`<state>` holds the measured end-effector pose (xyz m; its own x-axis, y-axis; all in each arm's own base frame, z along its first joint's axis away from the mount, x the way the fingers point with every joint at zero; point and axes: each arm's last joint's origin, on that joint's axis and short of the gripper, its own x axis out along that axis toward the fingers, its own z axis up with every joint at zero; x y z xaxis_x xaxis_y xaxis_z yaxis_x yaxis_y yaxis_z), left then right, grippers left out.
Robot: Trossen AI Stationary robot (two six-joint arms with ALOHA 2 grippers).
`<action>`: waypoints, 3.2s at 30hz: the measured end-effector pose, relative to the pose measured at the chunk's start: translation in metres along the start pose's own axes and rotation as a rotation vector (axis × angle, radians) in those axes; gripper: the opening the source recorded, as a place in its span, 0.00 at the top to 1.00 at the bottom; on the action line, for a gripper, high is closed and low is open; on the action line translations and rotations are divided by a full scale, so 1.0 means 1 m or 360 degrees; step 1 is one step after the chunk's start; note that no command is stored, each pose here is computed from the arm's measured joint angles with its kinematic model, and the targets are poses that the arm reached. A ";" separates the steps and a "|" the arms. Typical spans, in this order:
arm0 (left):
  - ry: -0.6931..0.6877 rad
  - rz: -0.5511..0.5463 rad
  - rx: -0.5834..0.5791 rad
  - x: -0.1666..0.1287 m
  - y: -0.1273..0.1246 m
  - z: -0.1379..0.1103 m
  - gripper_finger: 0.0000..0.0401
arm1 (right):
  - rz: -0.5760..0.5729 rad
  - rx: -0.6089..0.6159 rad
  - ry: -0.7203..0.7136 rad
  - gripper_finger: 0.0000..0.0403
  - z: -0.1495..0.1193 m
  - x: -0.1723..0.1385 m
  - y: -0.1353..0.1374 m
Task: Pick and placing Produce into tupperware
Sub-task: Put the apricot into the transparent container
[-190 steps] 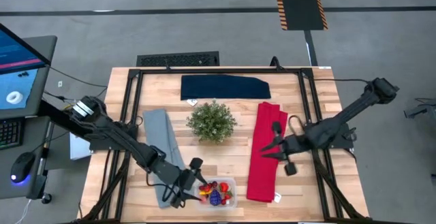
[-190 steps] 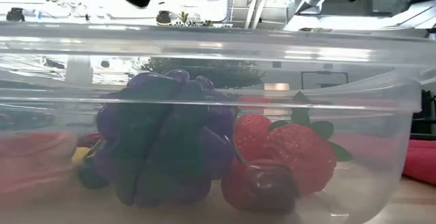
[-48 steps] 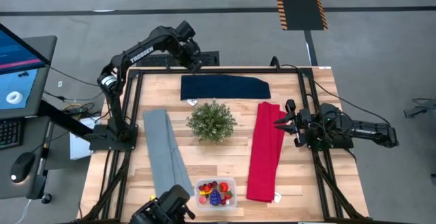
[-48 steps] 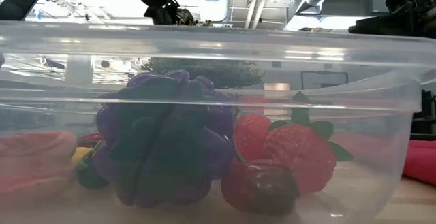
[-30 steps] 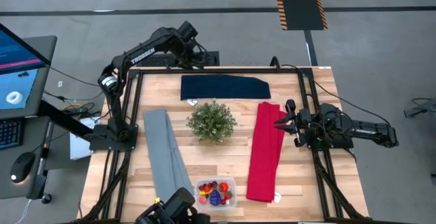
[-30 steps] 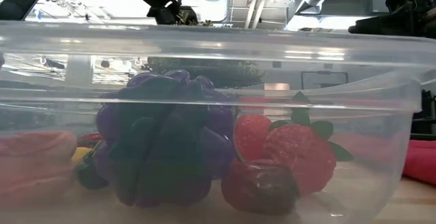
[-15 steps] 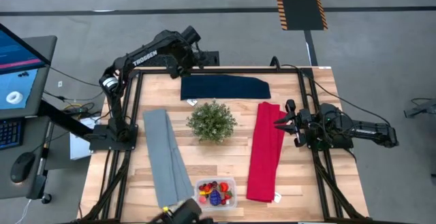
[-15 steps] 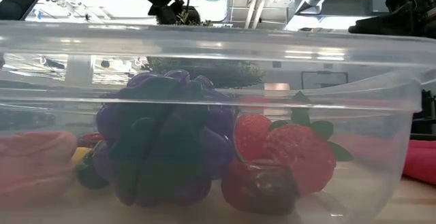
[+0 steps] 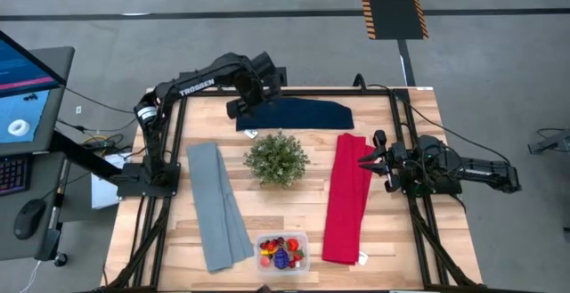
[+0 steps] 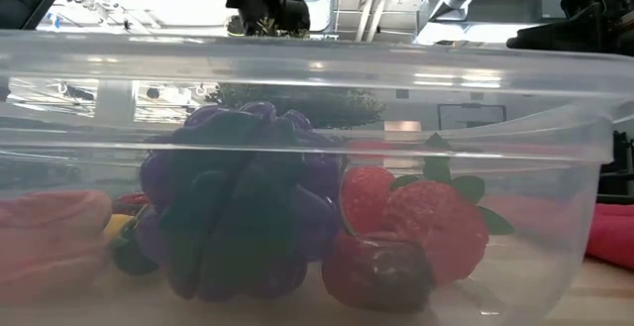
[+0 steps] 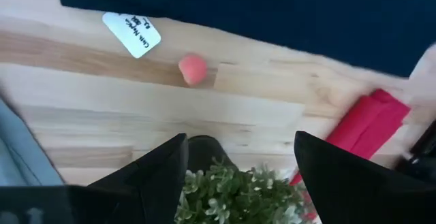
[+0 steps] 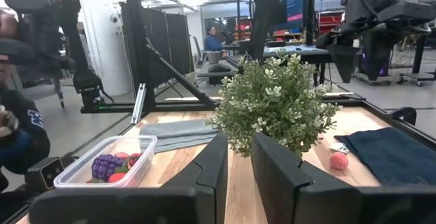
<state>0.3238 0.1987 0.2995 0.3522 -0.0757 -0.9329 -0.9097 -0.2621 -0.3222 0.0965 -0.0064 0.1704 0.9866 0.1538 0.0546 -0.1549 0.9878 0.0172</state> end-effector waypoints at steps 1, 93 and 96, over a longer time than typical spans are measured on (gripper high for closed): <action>0.0003 -0.0001 -0.0022 0.000 0.000 0.000 0.36 | 0.0000 0.0000 0.0000 0.77 0.000 0.000 0.000; 0.0302 0.0063 -0.0117 0.145 0.036 0.029 0.90 | 0.0001 -0.0001 0.0000 0.77 0.000 0.000 0.000; 0.0302 0.0061 -0.0118 0.145 0.036 0.029 0.93 | 0.0001 0.0000 0.0000 0.77 0.000 0.000 0.000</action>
<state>0.3359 0.2061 0.1476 0.3589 -0.2650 -0.8950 -0.9071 -0.3250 -0.2675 0.0965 -0.0064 0.1703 0.9865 0.1544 0.0546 -0.1555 0.9877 0.0171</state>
